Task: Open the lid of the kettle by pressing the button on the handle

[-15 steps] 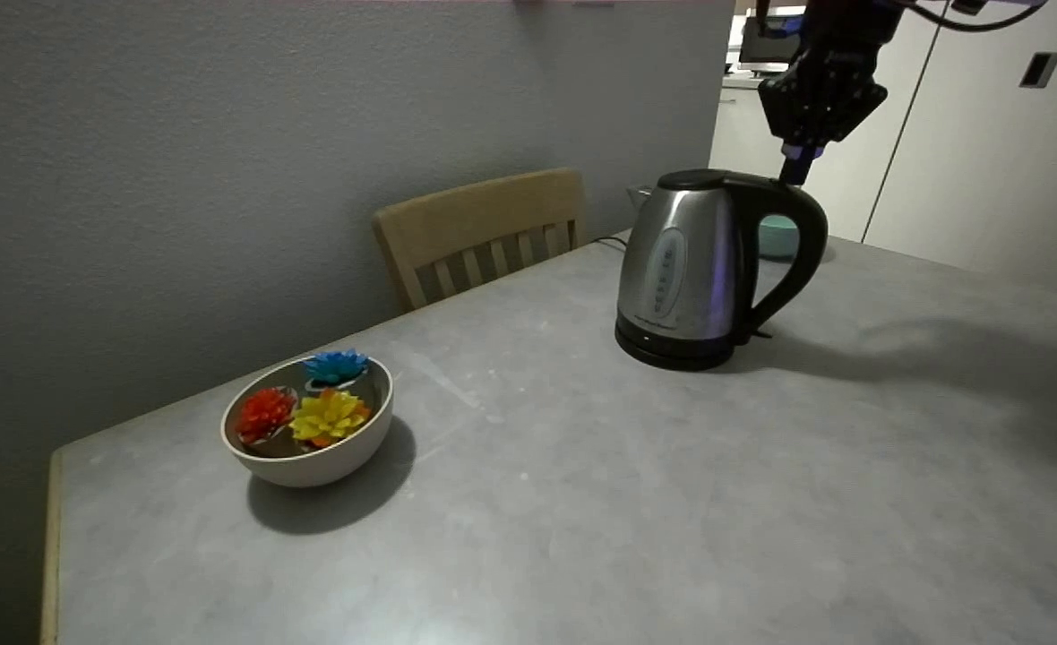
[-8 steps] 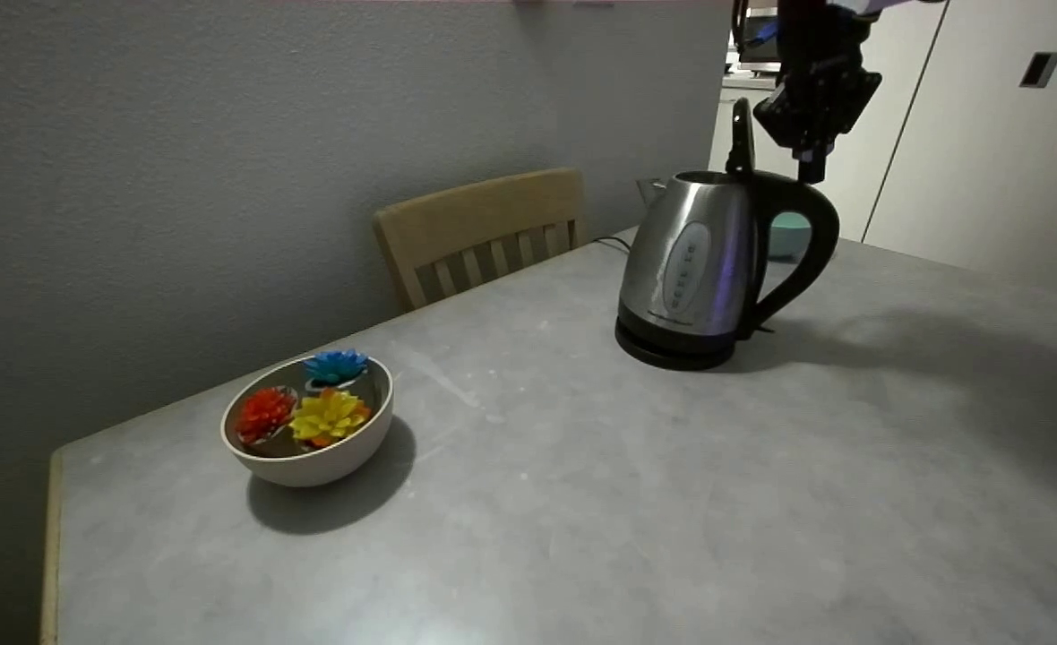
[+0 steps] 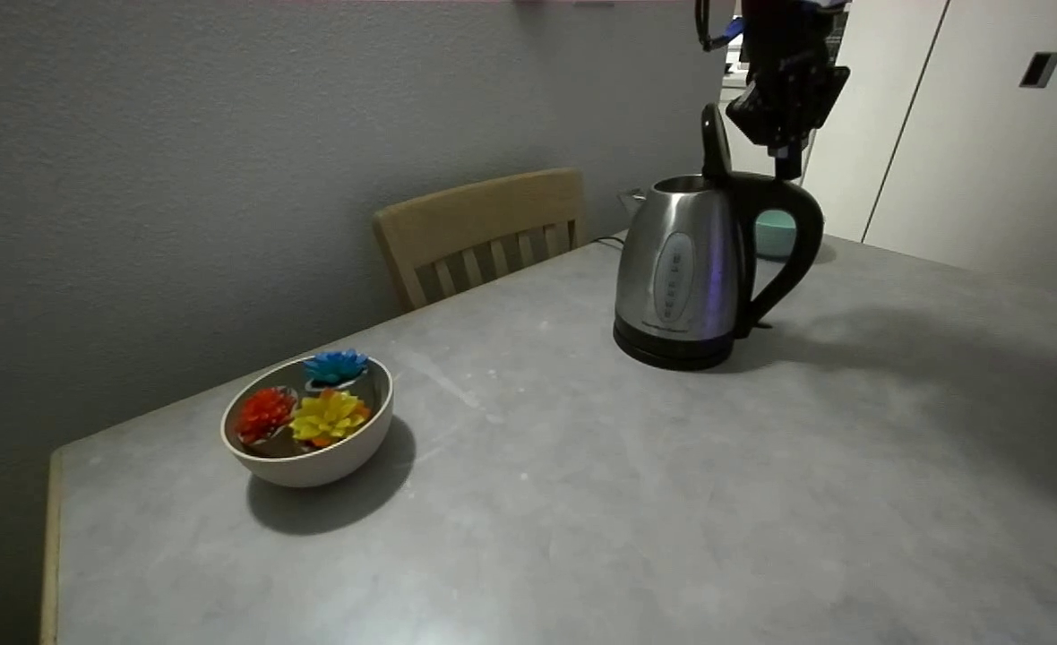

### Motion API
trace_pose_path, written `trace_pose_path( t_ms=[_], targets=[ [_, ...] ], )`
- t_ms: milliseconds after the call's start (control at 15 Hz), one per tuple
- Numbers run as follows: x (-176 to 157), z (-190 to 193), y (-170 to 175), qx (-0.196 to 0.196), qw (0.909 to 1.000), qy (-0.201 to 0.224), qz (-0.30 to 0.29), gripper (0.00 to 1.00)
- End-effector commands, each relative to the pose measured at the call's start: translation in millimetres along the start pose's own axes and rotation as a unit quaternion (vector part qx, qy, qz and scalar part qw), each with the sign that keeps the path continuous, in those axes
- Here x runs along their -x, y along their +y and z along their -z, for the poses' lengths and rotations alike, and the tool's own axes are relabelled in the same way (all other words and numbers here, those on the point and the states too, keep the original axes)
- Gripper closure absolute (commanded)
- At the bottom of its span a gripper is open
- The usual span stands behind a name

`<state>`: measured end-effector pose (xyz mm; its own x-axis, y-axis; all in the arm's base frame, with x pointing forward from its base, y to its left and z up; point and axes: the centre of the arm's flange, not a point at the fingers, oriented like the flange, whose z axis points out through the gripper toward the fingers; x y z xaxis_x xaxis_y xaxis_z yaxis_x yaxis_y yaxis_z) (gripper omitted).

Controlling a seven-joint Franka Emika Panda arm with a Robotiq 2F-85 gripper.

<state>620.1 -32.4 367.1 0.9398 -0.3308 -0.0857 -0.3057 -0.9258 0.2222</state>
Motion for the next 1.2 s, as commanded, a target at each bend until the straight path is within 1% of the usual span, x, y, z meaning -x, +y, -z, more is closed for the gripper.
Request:
trace_pose_path(
  t_ms=[0,333,600,800,933,1000,1067,1133],
  targets=[
    [5.8,9.5,7.1,0.000,0.9996,0.024,0.012,1.00],
    [15.5,55.5,29.3,-0.018,0.9977,0.065,0.002,1.00],
    [23.7,91.8,41.1,-0.029,0.9960,0.084,0.003,1.00],
    [26.5,104.4,43.0,-0.036,0.9953,0.089,0.012,1.00],
    [27.1,106.3,42.3,-0.039,0.9951,0.090,0.014,1.00],
    [27.9,106.3,41.1,-0.041,0.9953,0.087,0.010,0.74],
    [29.3,106.0,39.4,-0.042,0.9955,0.084,0.006,0.72],
    [30.4,105.4,37.9,-0.046,0.9957,0.080,0.003,0.67]
  ],
)
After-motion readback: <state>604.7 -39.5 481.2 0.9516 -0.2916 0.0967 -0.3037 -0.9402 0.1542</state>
